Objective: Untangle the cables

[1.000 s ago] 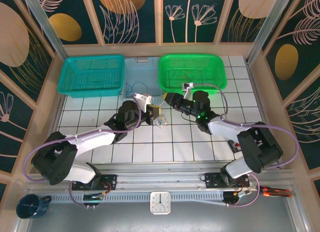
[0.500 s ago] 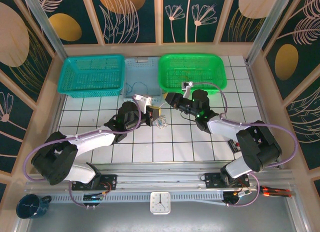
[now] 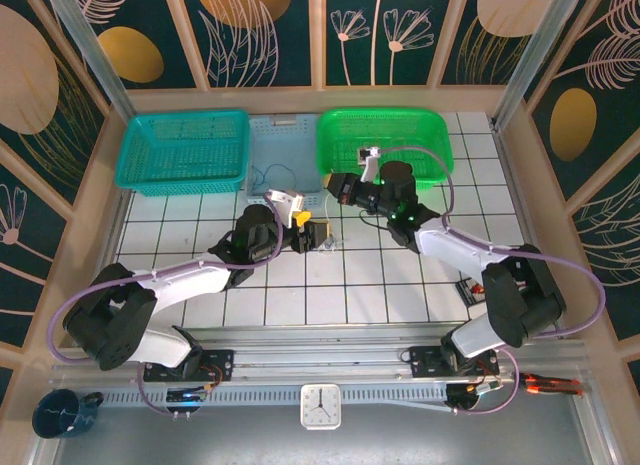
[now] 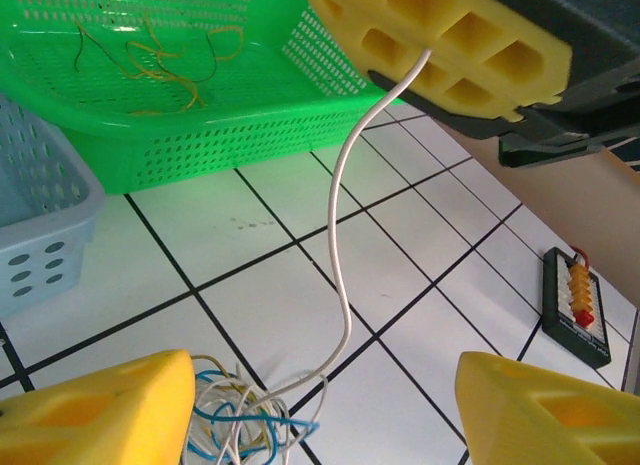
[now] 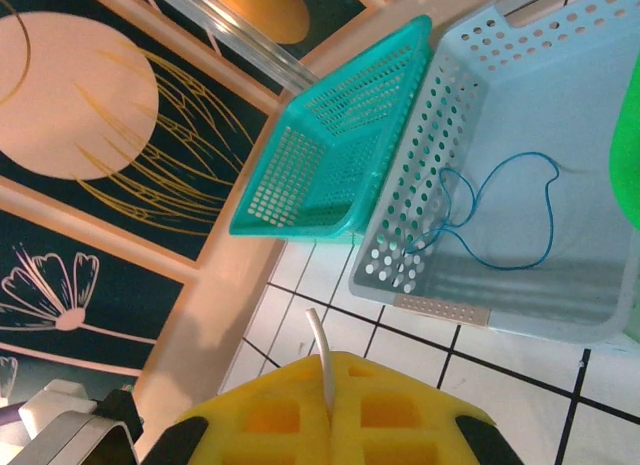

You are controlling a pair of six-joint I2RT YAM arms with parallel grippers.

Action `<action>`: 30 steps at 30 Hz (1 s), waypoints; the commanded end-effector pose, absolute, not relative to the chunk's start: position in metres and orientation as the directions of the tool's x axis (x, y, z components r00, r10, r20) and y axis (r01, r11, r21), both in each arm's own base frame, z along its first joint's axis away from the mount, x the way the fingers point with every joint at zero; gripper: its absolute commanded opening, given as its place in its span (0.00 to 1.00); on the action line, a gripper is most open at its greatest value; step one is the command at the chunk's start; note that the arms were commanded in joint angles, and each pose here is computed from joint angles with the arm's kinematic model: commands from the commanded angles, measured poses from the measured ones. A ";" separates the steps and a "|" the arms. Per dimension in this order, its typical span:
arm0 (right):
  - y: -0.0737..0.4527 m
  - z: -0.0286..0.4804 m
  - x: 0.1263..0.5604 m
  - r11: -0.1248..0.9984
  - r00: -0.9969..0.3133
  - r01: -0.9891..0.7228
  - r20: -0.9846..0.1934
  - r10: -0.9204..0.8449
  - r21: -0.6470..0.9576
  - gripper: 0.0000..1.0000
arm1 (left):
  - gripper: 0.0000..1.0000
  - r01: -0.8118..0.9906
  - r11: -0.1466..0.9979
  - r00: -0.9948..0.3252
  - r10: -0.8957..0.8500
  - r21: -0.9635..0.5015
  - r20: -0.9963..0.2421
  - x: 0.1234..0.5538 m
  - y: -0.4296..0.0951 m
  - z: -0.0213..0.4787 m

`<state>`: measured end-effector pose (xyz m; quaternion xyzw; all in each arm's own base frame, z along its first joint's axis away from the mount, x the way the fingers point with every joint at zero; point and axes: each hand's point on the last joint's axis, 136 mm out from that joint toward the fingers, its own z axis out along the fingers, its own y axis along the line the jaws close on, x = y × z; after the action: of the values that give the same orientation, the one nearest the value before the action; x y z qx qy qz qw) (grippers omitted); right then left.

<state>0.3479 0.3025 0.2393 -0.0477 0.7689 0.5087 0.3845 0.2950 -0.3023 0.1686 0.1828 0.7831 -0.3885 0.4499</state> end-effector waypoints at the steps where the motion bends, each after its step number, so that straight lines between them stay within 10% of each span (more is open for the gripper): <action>1: 0.306 0.260 0.338 0.501 -0.640 -0.555 -0.725 0.254 0.665 0.00 | 0.70 0.662 0.638 -0.476 -0.050 -0.395 -0.878 0.299 -0.303 0.178; 12: 0.310 0.275 0.323 0.475 -0.607 -0.632 -0.772 0.190 0.613 0.00 | 0.64 0.703 0.631 -0.414 -0.012 -0.328 -0.910 0.315 -0.315 0.193; 30: 0.319 0.280 0.311 0.452 -0.602 -0.654 -0.779 0.174 0.606 0.00 | 0.25 0.735 0.585 -0.392 -0.047 -0.343 -0.919 0.324 -0.331 0.209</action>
<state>0.3168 0.3149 0.2510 -0.1433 0.7669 0.4859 0.3940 0.3202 -0.3244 0.1909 0.2295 0.7579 -0.3727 0.4837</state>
